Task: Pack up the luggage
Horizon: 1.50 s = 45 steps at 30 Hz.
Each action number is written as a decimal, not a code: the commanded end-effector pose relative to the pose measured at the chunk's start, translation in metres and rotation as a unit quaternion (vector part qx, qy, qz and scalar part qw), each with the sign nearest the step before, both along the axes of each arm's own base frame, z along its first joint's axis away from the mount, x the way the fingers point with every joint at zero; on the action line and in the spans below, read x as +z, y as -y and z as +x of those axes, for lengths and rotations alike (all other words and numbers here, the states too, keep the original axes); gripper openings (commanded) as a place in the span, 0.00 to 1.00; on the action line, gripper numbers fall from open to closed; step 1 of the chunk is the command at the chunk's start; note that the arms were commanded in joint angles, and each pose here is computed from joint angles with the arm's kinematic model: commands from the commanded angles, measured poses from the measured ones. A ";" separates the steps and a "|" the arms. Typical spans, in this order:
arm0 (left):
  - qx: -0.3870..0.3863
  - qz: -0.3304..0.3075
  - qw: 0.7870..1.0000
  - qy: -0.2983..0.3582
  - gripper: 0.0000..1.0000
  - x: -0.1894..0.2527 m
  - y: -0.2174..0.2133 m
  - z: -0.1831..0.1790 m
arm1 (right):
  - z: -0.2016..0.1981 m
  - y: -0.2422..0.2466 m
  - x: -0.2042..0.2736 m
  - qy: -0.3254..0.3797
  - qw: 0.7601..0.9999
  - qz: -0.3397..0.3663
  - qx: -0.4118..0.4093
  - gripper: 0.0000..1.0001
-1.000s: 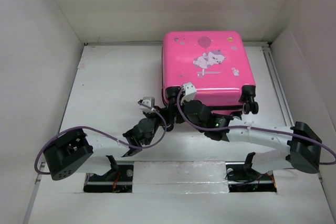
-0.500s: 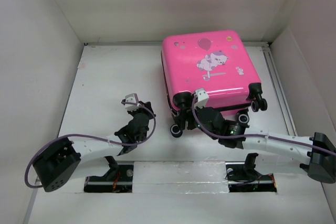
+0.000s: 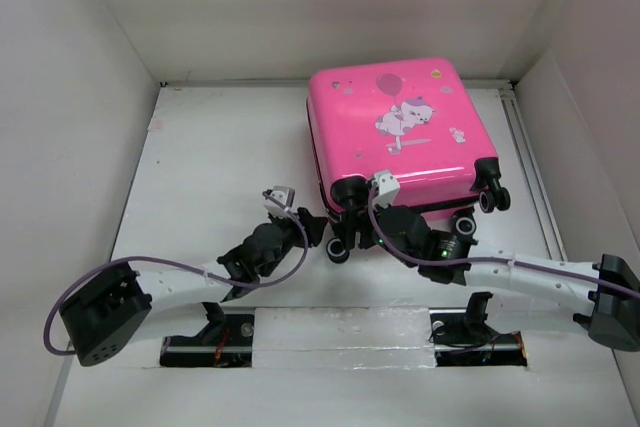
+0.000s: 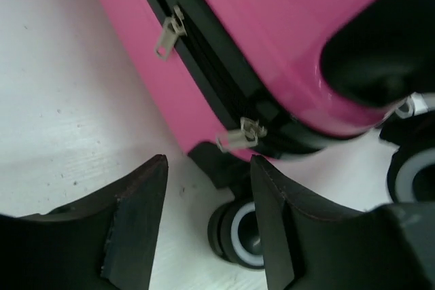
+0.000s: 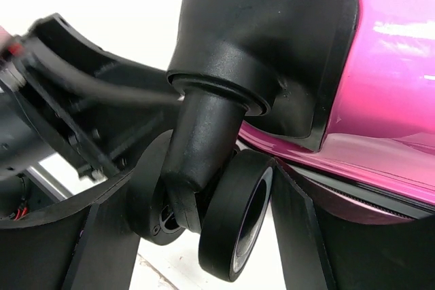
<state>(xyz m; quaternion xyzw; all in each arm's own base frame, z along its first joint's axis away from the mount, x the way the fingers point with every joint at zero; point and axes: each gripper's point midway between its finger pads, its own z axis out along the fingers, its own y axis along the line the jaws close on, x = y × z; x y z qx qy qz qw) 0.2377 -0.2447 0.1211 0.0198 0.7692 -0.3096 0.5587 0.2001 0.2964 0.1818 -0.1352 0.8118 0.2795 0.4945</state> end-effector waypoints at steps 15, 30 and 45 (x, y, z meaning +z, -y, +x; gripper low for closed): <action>-0.017 0.031 0.998 0.045 0.44 0.017 0.028 0.022 | -0.004 -0.026 0.036 0.021 0.998 0.051 0.033 0.00; 0.006 0.020 0.996 0.088 0.00 0.052 0.031 0.036 | -0.011 -0.023 0.024 0.009 0.997 0.056 0.043 0.00; -0.016 0.072 0.997 0.007 0.37 0.001 0.006 0.007 | -0.007 -0.017 0.030 0.020 0.998 0.055 0.030 0.00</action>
